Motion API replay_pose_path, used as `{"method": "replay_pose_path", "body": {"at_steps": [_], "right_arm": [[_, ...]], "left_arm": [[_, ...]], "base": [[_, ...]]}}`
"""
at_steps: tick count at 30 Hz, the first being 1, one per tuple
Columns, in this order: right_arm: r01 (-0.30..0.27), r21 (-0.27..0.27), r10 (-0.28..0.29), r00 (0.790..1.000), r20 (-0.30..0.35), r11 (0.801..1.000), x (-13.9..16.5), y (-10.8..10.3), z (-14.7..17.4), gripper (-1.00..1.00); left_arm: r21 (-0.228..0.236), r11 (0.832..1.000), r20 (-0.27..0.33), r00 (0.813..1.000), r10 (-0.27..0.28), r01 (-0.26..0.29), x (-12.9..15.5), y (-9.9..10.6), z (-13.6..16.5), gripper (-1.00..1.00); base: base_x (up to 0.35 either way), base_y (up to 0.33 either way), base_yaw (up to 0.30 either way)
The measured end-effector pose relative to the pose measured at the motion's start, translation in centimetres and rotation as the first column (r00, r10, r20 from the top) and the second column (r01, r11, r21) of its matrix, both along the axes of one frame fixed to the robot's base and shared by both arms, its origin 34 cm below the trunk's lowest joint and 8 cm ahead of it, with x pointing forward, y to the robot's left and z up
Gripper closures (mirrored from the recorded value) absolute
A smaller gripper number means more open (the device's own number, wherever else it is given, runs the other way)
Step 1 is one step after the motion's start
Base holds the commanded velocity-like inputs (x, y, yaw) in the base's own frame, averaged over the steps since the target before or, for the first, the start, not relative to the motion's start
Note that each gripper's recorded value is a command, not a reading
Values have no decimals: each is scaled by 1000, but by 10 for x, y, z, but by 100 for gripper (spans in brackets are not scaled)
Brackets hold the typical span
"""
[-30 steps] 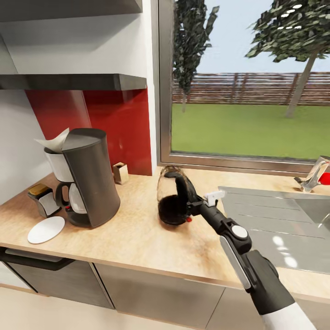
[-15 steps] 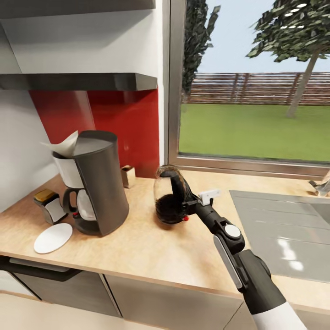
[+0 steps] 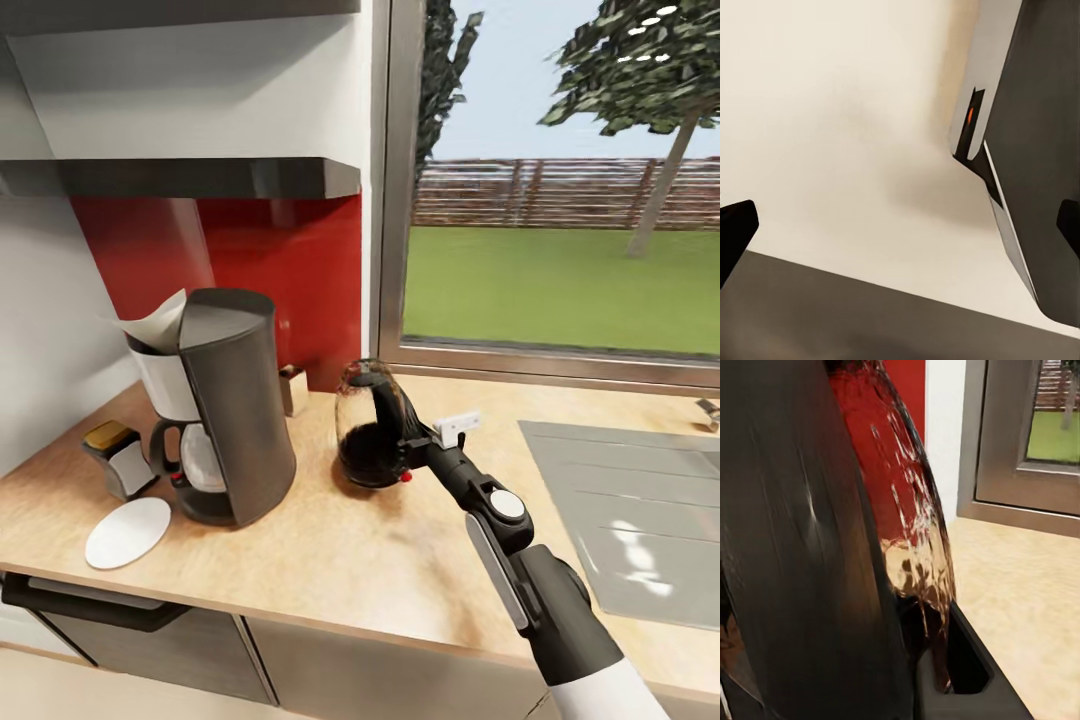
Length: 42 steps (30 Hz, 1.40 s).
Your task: Set up a coffee station on the kitchen countertop: keep the coffee maker on the countertop, move the bottle of coffee from the kitchen shelf to the counter next to the coffee maker, place a paper coffee filter on top of the coffee maker, put the saucer next to the coffee maker with the coffee cup on the saucer, and place the electric kettle next to the coffee maker.
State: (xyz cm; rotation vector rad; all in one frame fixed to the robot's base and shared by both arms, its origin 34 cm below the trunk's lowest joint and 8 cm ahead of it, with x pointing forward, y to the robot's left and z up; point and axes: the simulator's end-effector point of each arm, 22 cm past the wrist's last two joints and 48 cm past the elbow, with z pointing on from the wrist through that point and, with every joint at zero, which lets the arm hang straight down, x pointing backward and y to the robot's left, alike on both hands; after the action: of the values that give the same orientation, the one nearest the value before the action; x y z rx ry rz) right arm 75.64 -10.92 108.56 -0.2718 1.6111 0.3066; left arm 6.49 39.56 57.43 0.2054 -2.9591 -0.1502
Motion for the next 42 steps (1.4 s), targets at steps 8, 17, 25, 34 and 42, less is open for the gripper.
{"method": "replay_pose_path", "body": {"at_steps": [8,17,25,34,42], "right_arm": [[8,15,-8,1000,1,1000,2,0,-5,100],[3,73,0,999,-40,997,3,2,-17,100],[4,103,2,999,-55,995,4,3,-27,100],[9,97,-4,998,-61,995,5,1,-35,-100],[10,98,-4,998,-62,995,5,1,-35,-100]], "left_arm": [[-1,1000,0,1000,0,0,0,-1,0,-100],[-1,1000,0,1000,0,0,0,-1,0,-100],[-1,1000,-1,1000,1,-1,-1,-1,0,-100],[-1,1000,-2,1000,2,-2,-1,-1,0,-100],[-1,1000,-2,1000,1,-1,-1,0,0,-100]], "base": [[92,143,0],[1,88,0],[0,0,0],[0,0,0],[-127,-29,0]]}}
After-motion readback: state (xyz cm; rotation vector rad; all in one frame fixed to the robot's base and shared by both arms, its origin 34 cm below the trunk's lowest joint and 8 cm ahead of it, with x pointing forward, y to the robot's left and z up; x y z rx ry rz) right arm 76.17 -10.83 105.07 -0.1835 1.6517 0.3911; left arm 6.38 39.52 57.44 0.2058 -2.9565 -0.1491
